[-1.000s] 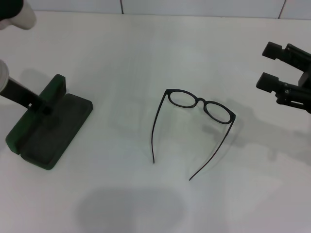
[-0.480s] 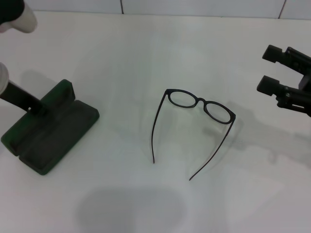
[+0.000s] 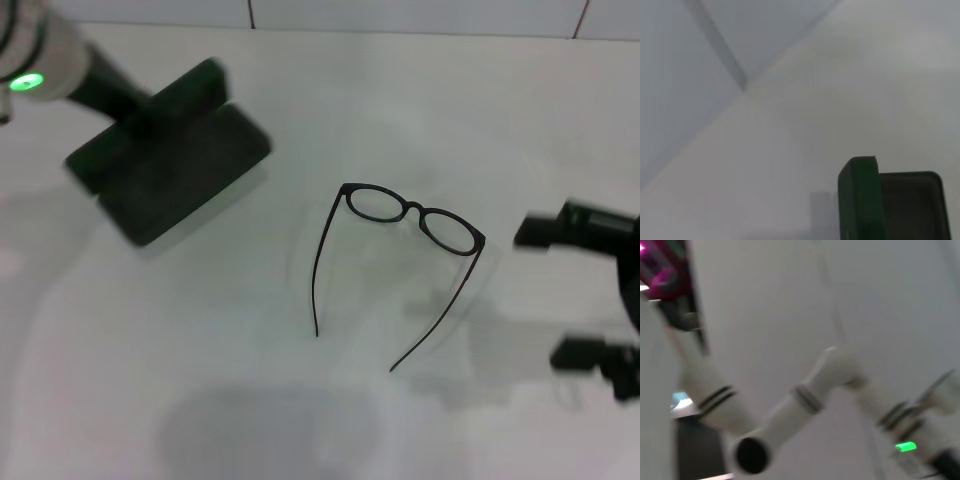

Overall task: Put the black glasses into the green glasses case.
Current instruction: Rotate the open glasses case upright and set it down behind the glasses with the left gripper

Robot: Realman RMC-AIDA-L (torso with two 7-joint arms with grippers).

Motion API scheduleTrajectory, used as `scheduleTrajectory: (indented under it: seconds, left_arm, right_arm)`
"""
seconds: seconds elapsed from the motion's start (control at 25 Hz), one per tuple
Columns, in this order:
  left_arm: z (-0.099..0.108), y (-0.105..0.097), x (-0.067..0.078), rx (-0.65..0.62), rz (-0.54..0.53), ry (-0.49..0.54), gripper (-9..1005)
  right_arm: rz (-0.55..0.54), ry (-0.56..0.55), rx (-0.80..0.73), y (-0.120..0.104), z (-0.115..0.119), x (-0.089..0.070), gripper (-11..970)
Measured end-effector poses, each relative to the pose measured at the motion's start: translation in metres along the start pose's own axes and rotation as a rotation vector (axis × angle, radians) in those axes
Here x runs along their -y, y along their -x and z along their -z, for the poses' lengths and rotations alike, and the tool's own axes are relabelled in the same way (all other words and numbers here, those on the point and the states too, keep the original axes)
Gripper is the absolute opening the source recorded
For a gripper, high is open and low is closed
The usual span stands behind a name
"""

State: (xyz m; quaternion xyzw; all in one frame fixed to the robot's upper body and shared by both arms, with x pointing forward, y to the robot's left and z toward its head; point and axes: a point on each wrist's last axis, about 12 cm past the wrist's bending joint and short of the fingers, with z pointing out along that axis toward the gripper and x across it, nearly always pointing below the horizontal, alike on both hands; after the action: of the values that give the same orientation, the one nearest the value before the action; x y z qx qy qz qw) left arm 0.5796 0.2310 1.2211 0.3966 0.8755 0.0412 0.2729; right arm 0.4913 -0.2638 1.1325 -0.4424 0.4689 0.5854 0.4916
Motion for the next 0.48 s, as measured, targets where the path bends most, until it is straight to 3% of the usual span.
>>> scheduleTrajectory:
  seconds: [0.16,0.2,0.32,0.48]
  left_arm:
    - [-0.011,0.041,0.016,0.086,-0.224,0.031,206]
    - [-0.011,0.041,0.016,0.086,-0.224,0.031,206]
    - [-0.029,0.069,0.038,0.154,-0.433,0.052,206]
    - [-0.047,0.087,0.058,0.169,-0.555,0.043,207]
  right_arm:
    - [-0.039,0.089,-0.014,-0.007,-0.007,-0.009,873]
    - [-0.042,0.091,-0.014,-0.007,-0.007,-0.010,872]
    - [-0.063,0.092,-0.011,-0.013,-0.007,-0.015,870]
    - [-0.071,0.057,0.007,-0.020,0.000,-0.024,866]
